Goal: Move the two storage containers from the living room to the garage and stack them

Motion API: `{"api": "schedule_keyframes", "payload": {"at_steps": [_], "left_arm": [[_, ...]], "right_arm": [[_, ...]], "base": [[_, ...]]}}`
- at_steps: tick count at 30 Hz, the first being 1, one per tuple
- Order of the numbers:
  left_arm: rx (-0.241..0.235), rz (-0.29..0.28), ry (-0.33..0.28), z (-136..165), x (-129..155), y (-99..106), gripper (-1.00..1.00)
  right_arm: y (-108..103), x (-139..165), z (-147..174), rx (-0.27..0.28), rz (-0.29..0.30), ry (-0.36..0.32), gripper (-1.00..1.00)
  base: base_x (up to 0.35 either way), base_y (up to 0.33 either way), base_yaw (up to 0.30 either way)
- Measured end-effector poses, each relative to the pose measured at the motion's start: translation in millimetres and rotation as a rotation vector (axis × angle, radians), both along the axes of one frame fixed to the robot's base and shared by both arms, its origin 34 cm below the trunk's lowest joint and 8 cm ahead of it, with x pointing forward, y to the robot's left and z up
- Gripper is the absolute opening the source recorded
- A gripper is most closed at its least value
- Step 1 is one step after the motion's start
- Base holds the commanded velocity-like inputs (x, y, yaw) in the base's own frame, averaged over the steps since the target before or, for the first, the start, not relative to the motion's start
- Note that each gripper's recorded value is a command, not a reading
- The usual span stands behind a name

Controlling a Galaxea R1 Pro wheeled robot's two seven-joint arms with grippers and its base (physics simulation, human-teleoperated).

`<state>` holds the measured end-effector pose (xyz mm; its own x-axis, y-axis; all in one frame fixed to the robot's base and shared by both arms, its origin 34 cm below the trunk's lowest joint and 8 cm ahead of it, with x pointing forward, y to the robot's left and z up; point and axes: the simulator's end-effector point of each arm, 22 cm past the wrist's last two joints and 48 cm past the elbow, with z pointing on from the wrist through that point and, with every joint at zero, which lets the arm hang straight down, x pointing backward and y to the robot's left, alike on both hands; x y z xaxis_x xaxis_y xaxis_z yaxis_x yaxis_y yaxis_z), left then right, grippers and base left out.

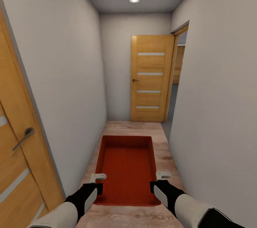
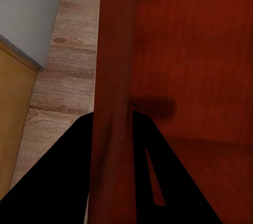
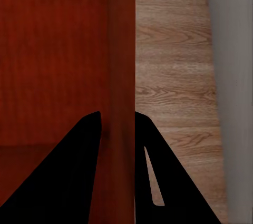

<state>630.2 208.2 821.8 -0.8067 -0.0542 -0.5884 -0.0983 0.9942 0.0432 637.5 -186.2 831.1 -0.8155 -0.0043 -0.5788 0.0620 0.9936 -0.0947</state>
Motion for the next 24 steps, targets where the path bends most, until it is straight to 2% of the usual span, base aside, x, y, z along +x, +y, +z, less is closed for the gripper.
{"api": "schedule_keyframes", "payload": {"at_steps": [24], "left_arm": [[0.000, 0.000, 0.000, 0.0, 0.0, 0.0, -1.00]], "right_arm": [[0.0, 0.0, 0.0, 0.000, 0.000, 0.000, -1.00]], "base": [[0.323, 0.000, 0.000]]}}
